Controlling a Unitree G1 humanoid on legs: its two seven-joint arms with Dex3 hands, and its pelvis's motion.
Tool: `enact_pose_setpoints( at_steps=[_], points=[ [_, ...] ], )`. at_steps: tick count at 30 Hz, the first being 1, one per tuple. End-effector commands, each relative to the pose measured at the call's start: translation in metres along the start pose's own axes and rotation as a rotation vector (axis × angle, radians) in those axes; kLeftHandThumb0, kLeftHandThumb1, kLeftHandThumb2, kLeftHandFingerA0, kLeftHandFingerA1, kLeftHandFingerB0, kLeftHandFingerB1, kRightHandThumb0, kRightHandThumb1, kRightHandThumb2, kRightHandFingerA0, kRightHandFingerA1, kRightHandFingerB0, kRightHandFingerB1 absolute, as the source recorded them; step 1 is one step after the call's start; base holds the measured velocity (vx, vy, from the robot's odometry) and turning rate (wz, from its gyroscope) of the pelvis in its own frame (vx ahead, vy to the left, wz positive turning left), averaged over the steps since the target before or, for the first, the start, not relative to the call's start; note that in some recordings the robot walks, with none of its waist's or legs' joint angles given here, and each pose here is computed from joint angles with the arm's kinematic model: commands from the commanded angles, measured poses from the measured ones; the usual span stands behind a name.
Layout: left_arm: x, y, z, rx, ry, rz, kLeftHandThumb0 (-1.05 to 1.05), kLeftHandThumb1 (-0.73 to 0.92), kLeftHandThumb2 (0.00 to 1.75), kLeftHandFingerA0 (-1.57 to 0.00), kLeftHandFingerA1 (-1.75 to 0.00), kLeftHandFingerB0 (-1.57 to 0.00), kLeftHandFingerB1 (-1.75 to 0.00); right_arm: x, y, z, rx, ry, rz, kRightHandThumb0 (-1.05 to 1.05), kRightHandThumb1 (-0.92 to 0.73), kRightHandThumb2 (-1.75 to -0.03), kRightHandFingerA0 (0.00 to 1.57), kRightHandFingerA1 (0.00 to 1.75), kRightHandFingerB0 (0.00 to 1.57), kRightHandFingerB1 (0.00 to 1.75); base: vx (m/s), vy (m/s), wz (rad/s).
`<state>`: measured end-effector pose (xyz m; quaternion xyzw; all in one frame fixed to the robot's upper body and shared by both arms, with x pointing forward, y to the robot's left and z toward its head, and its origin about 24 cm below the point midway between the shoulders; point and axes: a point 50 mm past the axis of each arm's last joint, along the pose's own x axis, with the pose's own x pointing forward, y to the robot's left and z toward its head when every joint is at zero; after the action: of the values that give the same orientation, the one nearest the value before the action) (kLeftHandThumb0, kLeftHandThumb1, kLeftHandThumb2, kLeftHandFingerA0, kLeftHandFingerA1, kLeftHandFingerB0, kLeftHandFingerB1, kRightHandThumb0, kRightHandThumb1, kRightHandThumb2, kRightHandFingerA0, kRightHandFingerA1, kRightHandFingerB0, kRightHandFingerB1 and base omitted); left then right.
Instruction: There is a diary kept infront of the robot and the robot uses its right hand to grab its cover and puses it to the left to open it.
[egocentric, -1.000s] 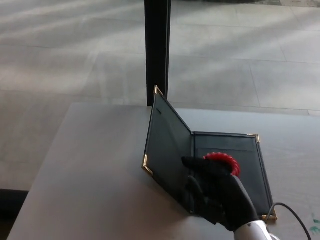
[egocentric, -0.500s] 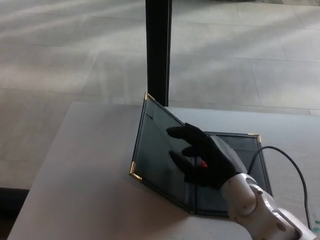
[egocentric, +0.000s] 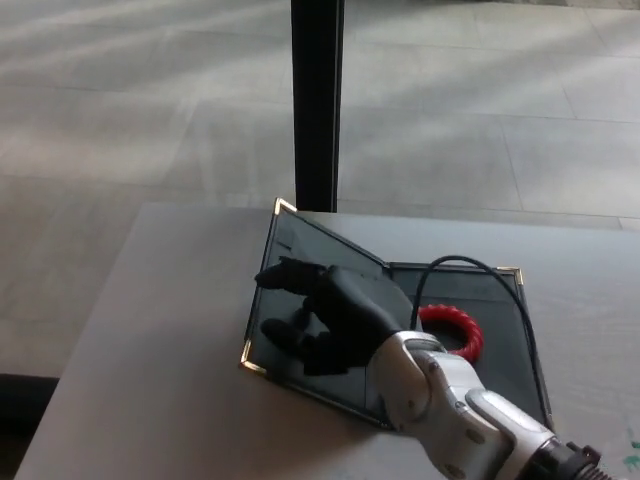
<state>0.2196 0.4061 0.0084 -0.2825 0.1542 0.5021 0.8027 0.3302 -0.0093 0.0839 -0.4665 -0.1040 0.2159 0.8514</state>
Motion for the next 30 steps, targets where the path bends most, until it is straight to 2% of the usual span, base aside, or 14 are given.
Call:
enact_pose_setpoints(
  at_steps=[1,5,6,7,8,12,13,15,16,17,23,25,26,30],
  points=[
    [-0.004,-0.007,0.008,0.016,-0.013,0.005,-0.66,0.92,0.94,-0.21,-0.87,-0.16,-0.62,-0.005,0.032,0.0,0.021,0.017,0.077,-0.81,-0.92,-0.7,0.42,0.65,0.33,0.48,0.0,0.0,0.0],
    [-0.007,-0.011,0.007,0.01,-0.001,0.001,-0.66,0.92,0.97,-0.21,-0.87,-0.16,-0.63,-0.007,0.04,0.002,0.069,0.019,0.086,-0.81,-0.73,-1.1,0.42,0.69,0.31,0.56,0.0,0.0,0.0],
    [-0.007,-0.011,0.008,0.009,-0.001,-0.002,-0.68,0.92,0.95,-0.2,-0.87,-0.14,-0.63,-0.007,0.042,0.003,0.075,0.019,0.084,-0.83,-0.92,-0.73,0.43,0.73,0.31,0.48,0.0,0.0,0.0],
    [-0.008,-0.01,0.008,0.011,-0.006,-0.009,-0.7,0.92,0.96,-0.23,-0.82,-0.14,-0.63,-0.008,0.045,0.003,0.102,0.021,0.08,-0.8,-0.72,-1.09,0.42,0.72,0.3,0.58,0.0,0.0,0.0],
    [-0.008,-0.01,0.008,0.015,-0.008,-0.006,-0.68,0.92,0.95,-0.2,-0.89,-0.15,-0.64,-0.009,0.047,0.003,0.129,0.034,0.079,-0.83,-0.92,-0.7,0.38,0.72,0.31,0.49,0.0,0.0,0.0],
    [-0.009,-0.011,0.007,0.02,0.001,-0.014,-0.68,0.92,0.95,-0.19,-0.89,-0.14,-0.64,-0.012,0.05,0.0,0.22,0.085,0.072,-0.82,-0.92,-0.7,0.38,0.67,0.29,0.48,0.0,0.0,0.0],
    [-0.009,-0.012,0.006,0.011,0.0,-0.006,-0.69,0.89,1.15,-0.25,-0.77,-0.2,-0.64,-0.014,0.051,-0.005,0.309,0.126,0.066,-0.77,-0.73,-1.08,0.37,0.66,0.29,0.55,0.0,0.0,0.0],
    [-0.009,-0.013,0.006,0.003,0.002,-0.003,-0.67,0.92,0.97,-0.2,-0.92,-0.16,-0.66,-0.014,0.049,-0.007,0.355,0.154,0.062,-0.78,-0.92,-0.71,0.38,0.65,0.32,0.45,0.0,0.0,0.0],
    [-0.009,-0.009,0.005,0.029,0.002,-0.009,-0.6,0.87,1.27,-0.32,-0.77,-0.09,-0.59,-0.015,0.05,-0.007,0.386,0.161,0.062,-0.78,-0.74,-1.09,0.38,0.67,0.28,0.55,0.0,0.0,0.0],
    [-0.009,-0.007,0.006,0.026,0.002,-0.002,-0.66,0.92,0.97,-0.19,-0.92,-0.15,-0.65,-0.014,0.048,-0.007,0.399,0.169,0.067,-0.79,-0.92,-0.71,0.38,0.61,0.31,0.44,0.0,0.0,0.0],
    [-0.01,-0.002,0.005,0.033,0.003,0.015,-0.58,0.84,1.26,-0.33,-0.77,-0.11,-0.59,-0.009,0.029,-0.01,0.437,0.171,0.018,-0.77,-0.92,-0.7,0.58,0.98,0.38,0.46,0.0,0.0,0.0],
    [-0.01,0.0,0.006,0.015,0.003,0.017,-0.59,0.85,1.26,-0.33,-0.77,-0.11,-0.59,-0.004,0.008,-0.01,0.459,0.169,-0.005,-0.74,-0.72,-1.09,0.38,0.71,0.29,0.55,0.0,0.0,0.0],
    [-0.01,0.002,0.006,0.006,0.002,0.023,-0.68,0.92,0.95,-0.23,-0.85,-0.15,-0.65,-0.001,-0.011,-0.01,0.484,0.156,-0.051,-0.76,-0.92,-0.67,0.4,0.63,0.35,0.45,0.0,0.0,0.0],
    [-0.009,0.008,0.005,0.007,0.005,0.031,-0.66,0.92,0.97,-0.18,-0.96,-0.13,-0.67,0.0,-0.041,-0.012,0.535,0.124,-0.119,-0.75,-0.91,-0.67,0.44,0.64,0.4,0.48,0.0,0.0,0.0]
  ],
)
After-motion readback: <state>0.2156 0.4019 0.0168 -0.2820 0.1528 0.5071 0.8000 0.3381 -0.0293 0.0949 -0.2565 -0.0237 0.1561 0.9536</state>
